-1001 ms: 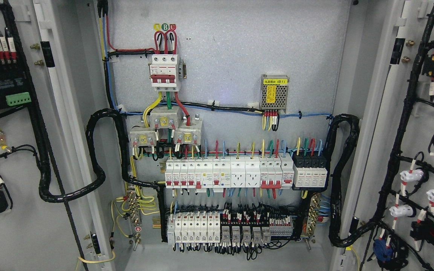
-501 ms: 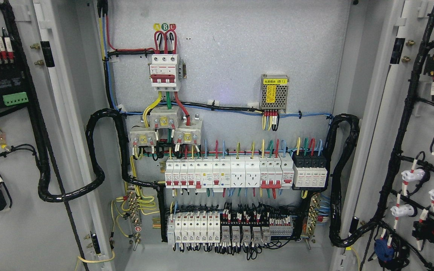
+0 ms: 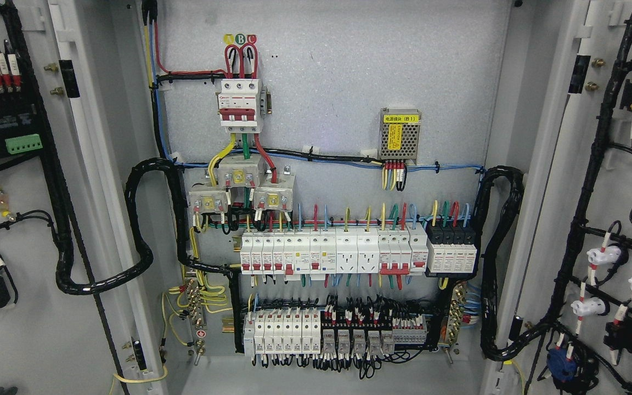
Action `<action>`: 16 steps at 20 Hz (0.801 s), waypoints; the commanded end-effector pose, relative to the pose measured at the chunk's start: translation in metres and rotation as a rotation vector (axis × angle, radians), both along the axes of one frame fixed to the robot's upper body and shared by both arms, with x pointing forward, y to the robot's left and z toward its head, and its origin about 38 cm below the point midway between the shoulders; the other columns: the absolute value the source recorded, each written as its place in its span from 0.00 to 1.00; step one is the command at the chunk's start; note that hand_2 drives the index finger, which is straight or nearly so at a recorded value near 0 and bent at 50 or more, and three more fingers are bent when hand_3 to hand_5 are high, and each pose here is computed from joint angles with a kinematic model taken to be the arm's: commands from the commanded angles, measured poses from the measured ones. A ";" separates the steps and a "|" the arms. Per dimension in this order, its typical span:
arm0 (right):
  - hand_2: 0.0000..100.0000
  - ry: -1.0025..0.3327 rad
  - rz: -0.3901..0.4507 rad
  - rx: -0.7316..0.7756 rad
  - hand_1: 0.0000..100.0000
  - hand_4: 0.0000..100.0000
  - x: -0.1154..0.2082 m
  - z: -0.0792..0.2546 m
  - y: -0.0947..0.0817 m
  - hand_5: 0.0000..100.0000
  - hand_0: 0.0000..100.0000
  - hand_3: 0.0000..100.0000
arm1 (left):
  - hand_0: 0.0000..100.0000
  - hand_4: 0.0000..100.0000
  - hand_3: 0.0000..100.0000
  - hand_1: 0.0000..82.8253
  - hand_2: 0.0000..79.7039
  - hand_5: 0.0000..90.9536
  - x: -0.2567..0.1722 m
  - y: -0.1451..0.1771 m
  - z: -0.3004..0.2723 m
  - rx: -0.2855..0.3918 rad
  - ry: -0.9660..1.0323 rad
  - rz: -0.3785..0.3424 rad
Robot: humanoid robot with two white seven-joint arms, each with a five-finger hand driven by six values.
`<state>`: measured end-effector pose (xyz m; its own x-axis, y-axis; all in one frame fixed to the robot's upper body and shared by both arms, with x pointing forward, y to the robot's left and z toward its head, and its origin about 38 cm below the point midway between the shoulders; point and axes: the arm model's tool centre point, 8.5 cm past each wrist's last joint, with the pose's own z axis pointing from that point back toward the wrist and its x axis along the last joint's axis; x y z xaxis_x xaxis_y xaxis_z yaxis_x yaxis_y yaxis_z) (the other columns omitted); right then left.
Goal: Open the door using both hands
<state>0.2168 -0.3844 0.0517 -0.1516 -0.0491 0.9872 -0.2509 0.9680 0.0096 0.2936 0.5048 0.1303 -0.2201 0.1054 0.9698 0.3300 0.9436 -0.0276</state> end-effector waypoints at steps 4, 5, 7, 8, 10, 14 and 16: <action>0.00 -0.007 0.003 0.006 0.00 0.00 0.002 0.000 0.003 0.00 0.22 0.00 | 0.29 0.03 0.03 0.00 0.03 0.00 0.001 -0.107 0.009 -0.003 -0.055 -0.176; 0.00 -0.011 0.006 0.007 0.00 0.00 0.004 0.001 0.005 0.00 0.22 0.00 | 0.29 0.03 0.03 0.00 0.03 0.00 0.000 -0.119 0.007 -0.016 -0.053 -0.188; 0.00 -0.005 0.019 0.014 0.00 0.00 0.004 -0.002 0.011 0.00 0.22 0.00 | 0.29 0.03 0.03 0.00 0.03 0.00 0.003 -0.146 0.003 -0.034 -0.049 -0.201; 0.00 -0.008 0.024 0.025 0.00 0.00 0.005 -0.003 0.016 0.00 0.22 0.00 | 0.29 0.03 0.03 0.00 0.03 0.00 0.004 -0.156 0.000 -0.039 -0.038 -0.197; 0.00 -0.027 0.028 0.060 0.00 0.00 0.013 -0.004 0.031 0.00 0.22 0.00 | 0.29 0.03 0.03 0.00 0.03 0.00 0.007 -0.182 -0.008 -0.051 -0.011 -0.171; 0.00 -0.069 0.073 0.042 0.00 0.00 0.028 -0.008 0.073 0.00 0.22 0.00 | 0.29 0.03 0.03 0.00 0.03 0.00 -0.002 -0.221 -0.032 -0.046 0.033 -0.106; 0.00 -0.081 0.087 0.040 0.00 0.00 0.035 -0.009 0.095 0.00 0.22 0.00 | 0.29 0.03 0.03 0.00 0.03 0.00 -0.011 -0.236 -0.047 -0.014 0.067 -0.060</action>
<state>0.2376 -0.3513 0.0510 -0.1929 -0.0550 0.9797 -0.2904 0.9569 -0.0035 0.2964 0.3854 0.0979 -0.1592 0.0800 0.9840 0.2452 0.9687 -0.0391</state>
